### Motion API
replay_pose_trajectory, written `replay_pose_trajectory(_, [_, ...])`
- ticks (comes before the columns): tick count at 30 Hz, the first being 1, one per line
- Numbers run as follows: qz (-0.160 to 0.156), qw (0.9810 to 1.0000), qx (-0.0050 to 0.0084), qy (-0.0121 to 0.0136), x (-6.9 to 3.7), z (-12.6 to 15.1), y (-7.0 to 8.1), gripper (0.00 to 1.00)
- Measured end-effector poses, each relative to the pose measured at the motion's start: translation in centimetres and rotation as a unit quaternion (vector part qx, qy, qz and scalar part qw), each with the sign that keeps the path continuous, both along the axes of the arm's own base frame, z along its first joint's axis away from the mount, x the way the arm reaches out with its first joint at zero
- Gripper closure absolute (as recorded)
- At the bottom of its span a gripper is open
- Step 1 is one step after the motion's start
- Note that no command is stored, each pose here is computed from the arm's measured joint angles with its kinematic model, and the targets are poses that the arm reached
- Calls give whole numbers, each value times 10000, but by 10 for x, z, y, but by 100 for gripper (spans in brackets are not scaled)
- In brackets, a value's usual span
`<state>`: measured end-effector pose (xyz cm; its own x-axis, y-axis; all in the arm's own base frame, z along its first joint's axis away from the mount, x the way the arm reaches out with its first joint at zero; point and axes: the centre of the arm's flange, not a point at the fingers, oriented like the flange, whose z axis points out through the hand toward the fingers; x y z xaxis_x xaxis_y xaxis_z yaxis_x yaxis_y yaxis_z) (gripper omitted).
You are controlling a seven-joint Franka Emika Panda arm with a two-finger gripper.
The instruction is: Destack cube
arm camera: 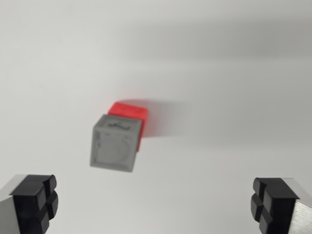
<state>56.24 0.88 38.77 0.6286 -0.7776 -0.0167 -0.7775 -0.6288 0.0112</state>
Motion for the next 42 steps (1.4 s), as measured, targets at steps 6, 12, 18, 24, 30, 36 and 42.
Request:
replay_pose_trajectory(6, [-119,9999,-4,-8,-9,-14,8,0])
replay_pose_trajectory(12, [-255,9997,-7,-18,-19,-29,17,0])
replay_pose_trajectory(18, [-414,9991,-12,-26,-32,-48,28,0])
replay_pose_trajectory(24, [-571,9984,-17,-39,-44,-66,38,0])
replay_pose_trajectory(30, [-740,9972,-22,-60,-57,-84,50,0])
replay_pose_trajectory(36, [-823,9966,-27,-76,-65,-102,58,0])
replay_pose_trajectory(42, [-835,9965,-27,-61,-64,-131,57,0])
